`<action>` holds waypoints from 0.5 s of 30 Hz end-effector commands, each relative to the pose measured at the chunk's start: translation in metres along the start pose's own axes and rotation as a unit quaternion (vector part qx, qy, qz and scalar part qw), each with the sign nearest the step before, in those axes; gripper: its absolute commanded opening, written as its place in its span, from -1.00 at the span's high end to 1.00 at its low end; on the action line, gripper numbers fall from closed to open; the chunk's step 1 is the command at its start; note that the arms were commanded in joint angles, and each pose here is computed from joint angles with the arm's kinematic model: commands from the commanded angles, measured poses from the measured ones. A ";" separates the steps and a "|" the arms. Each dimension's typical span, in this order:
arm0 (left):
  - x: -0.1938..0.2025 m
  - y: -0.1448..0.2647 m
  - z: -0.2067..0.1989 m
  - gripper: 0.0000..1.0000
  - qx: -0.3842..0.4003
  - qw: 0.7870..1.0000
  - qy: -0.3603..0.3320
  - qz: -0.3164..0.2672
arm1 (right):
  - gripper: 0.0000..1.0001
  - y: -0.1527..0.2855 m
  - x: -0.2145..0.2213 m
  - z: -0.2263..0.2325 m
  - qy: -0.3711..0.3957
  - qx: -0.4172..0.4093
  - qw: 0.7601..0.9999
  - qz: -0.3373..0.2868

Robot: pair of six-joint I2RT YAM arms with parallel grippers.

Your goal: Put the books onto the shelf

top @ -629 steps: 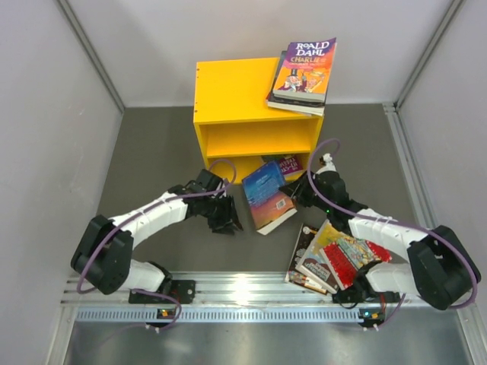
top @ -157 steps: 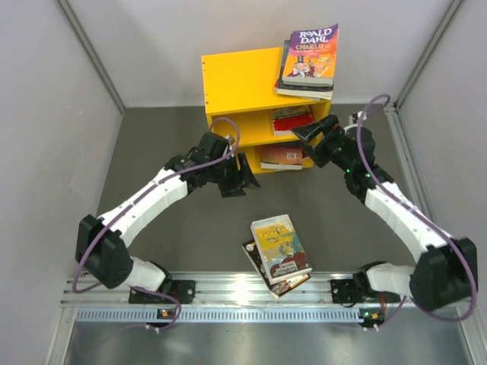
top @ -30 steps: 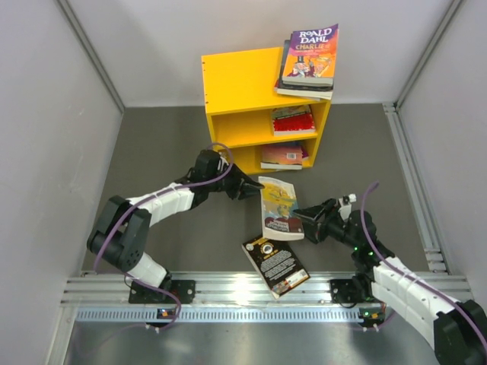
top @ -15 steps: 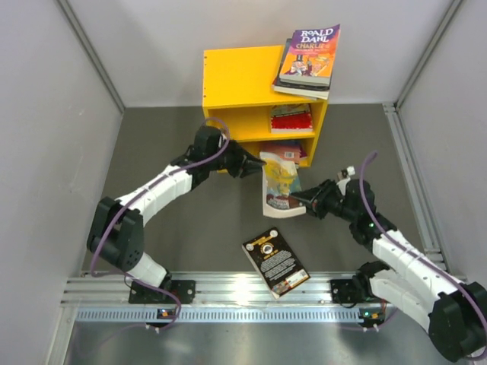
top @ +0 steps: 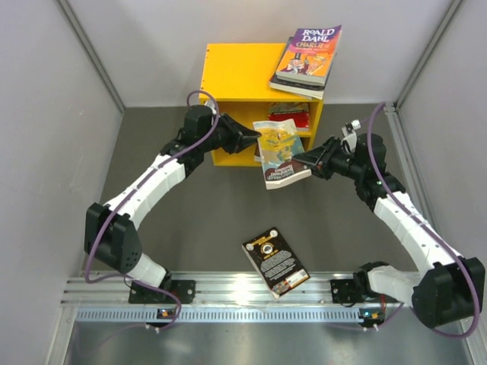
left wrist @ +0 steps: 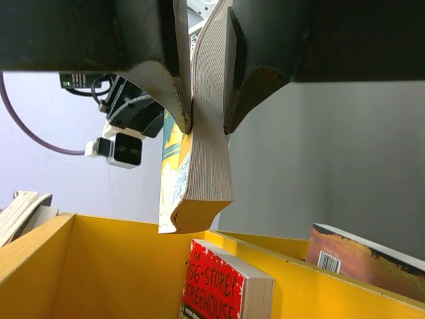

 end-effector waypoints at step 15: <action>0.022 -0.005 -0.020 0.97 0.052 0.994 -0.046 0.086 | 1.00 -0.013 -0.108 0.025 0.040 -0.109 0.982 -0.148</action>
Point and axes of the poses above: each gripper's point midway between its finger pads, its own y axis back along the fingers, its own z axis along the line the jaws close on, x = y × z, the point moved 9 cm from there along y, back along the fingers, and after that the axes turned 4 degrees about y, right-handed, at the moved point
